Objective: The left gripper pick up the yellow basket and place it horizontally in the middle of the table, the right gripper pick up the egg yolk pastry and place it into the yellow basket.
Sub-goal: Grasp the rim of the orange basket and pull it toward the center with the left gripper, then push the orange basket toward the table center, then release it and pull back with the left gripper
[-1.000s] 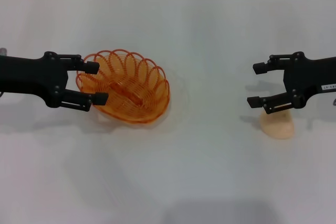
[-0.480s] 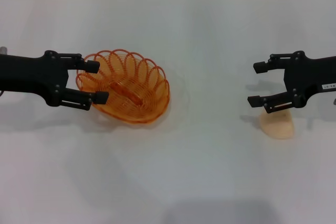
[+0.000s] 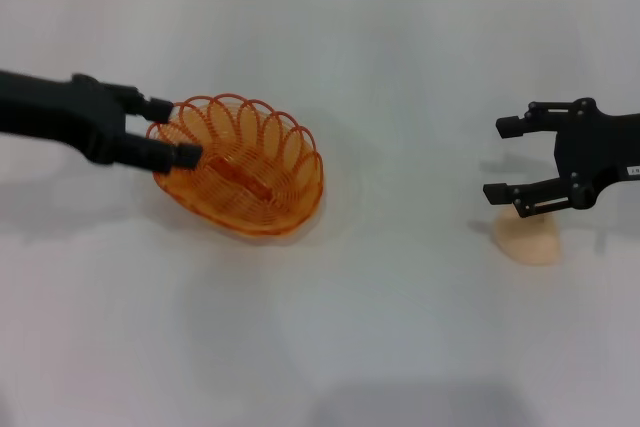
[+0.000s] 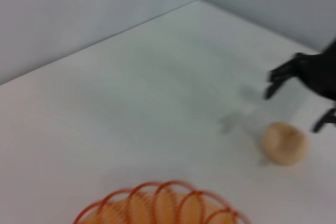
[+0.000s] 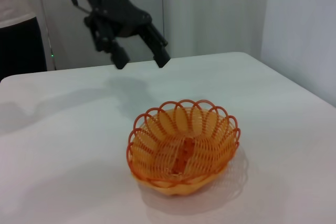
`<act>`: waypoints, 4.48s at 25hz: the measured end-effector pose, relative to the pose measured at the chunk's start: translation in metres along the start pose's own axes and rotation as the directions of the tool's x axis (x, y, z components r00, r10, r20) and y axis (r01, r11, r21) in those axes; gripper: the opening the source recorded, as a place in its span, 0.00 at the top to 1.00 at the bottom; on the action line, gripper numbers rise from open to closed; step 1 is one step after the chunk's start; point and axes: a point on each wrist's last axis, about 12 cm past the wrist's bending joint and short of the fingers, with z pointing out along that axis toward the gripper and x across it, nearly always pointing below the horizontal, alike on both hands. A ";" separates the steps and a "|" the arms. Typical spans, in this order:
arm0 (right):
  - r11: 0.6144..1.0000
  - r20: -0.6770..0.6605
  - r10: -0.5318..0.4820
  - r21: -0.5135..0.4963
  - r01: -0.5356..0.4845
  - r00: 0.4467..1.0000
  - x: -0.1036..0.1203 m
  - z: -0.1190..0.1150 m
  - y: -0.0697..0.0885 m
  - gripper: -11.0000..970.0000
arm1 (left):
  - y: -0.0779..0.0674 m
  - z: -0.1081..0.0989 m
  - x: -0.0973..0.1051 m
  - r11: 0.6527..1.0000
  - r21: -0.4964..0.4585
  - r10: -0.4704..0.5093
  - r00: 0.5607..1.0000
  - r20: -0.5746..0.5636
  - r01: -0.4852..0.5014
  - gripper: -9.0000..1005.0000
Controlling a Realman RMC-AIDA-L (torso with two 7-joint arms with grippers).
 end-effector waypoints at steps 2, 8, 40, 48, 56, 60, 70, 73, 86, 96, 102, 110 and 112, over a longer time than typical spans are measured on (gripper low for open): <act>1.000 0.004 -0.002 0.004 0.002 1.000 0.001 0.000 0.002 0.11 | 0.000 -0.005 -0.009 0.997 -0.063 -0.056 0.997 -0.054 0.052 0.16; 1.000 0.016 -0.009 0.005 0.008 1.000 0.004 0.002 0.006 0.12 | 0.014 -0.014 -0.041 0.943 -0.278 -0.233 0.960 -0.154 0.184 0.17; 1.000 0.037 -0.026 0.006 0.026 0.999 0.004 0.006 0.010 0.11 | 0.045 0.090 -0.021 0.903 -0.391 -0.289 0.927 -0.239 0.181 0.19; 1.000 0.037 -0.030 0.008 0.029 0.999 0.003 0.007 0.009 0.11 | 0.045 0.089 -0.019 0.901 -0.390 -0.295 0.929 -0.225 0.192 0.42; 1.000 0.038 -0.029 0.006 0.028 0.999 0.002 0.007 0.008 0.11 | 0.044 0.090 -0.017 0.906 -0.367 -0.295 0.935 -0.198 0.209 0.59; 1.000 0.038 -0.030 0.008 0.030 0.999 0.000 0.006 0.008 0.11 | 0.041 0.090 -0.020 0.911 -0.337 -0.303 0.939 -0.163 0.236 0.75; 0.999 0.056 -0.029 0.027 0.027 0.998 0.001 0.002 0.009 0.12 | 0.027 0.096 -0.025 0.894 -0.229 -0.411 0.909 -0.073 0.386 0.93; 0.999 0.070 -0.031 0.032 0.029 0.997 0.001 0.000 0.010 0.11 | 0.022 0.099 -0.026 0.866 -0.181 -0.478 0.878 -0.029 0.466 0.93; 0.998 0.133 -0.038 0.053 0.031 0.990 0.003 -0.009 0.017 0.11 | 0.013 0.094 -0.031 0.639 -0.190 -0.744 0.662 0.093 0.745 0.93; 0.998 0.135 -0.049 0.047 0.043 0.990 0.008 -0.012 0.021 0.11 | -0.001 0.124 -0.038 0.614 -0.235 -0.767 0.640 0.046 0.753 0.93; 0.998 0.136 -0.047 0.044 0.042 0.990 0.011 -0.012 0.023 0.11 | -0.002 0.128 -0.035 0.595 -0.218 -0.786 0.616 0.043 0.774 0.93; 0.998 0.135 -0.042 0.046 0.036 0.990 0.014 -0.012 0.025 0.11 | 0.000 0.129 -0.028 0.574 -0.218 -0.803 0.594 0.036 0.789 0.93; 0.998 0.135 -0.038 0.047 0.032 0.990 0.015 -0.012 0.025 0.11 | 0.000 0.129 -0.028 0.573 -0.217 -0.804 0.594 0.037 0.790 0.92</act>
